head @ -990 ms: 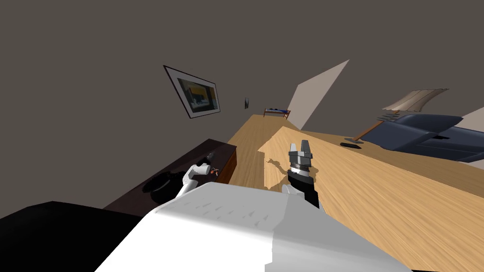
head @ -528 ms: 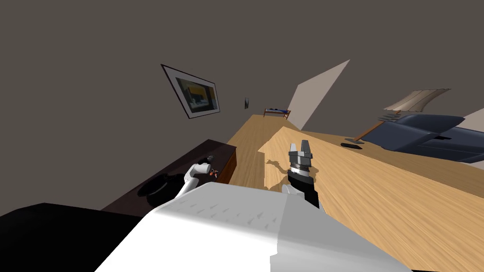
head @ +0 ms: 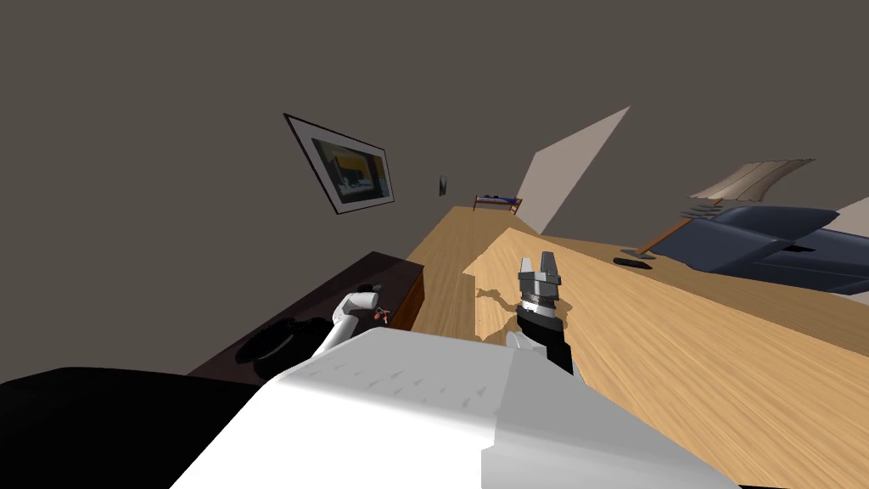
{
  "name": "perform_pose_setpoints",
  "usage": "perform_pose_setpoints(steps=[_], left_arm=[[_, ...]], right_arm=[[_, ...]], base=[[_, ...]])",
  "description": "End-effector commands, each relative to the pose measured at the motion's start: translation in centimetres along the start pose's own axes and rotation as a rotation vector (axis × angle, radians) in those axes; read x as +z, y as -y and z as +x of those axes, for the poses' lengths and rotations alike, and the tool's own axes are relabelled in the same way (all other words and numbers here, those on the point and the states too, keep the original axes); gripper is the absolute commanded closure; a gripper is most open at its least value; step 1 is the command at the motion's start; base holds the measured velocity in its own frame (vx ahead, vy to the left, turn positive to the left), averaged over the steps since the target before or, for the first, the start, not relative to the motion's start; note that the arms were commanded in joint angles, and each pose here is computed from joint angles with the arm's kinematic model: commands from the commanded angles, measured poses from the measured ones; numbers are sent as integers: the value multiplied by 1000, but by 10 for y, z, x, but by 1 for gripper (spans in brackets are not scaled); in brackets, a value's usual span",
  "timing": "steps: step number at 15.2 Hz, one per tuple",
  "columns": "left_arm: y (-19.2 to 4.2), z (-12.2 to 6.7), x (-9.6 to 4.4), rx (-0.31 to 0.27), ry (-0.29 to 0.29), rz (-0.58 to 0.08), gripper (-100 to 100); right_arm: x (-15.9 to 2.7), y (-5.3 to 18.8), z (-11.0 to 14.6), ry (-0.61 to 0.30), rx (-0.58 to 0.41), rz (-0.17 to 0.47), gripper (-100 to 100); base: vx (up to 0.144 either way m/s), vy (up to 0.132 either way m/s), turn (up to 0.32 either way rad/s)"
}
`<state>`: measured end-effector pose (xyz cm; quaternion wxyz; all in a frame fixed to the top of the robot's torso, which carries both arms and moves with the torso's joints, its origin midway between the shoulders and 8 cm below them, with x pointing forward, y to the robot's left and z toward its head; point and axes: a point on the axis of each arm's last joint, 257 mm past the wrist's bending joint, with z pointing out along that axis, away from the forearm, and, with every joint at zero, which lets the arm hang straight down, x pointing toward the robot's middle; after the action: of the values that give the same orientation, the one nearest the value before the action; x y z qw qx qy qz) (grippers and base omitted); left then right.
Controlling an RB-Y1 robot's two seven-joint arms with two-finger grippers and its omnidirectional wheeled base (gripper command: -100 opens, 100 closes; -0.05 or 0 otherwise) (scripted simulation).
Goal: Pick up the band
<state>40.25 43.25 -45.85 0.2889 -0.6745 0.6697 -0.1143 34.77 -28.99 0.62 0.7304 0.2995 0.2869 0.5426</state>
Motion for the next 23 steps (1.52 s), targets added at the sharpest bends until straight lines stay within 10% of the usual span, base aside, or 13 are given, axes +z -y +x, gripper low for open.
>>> perform_pose_setpoints(steps=[1,23], left_arm=[[-22,2,6,-10,-13,-78,-100],[-136,35,-3,-77,-132,-566,-100]], right_arm=[[0,0,0,0,0,0,0],[0,0,0,0,0,0,0]], base=[[41,-6,-2],[39,-2,0]])
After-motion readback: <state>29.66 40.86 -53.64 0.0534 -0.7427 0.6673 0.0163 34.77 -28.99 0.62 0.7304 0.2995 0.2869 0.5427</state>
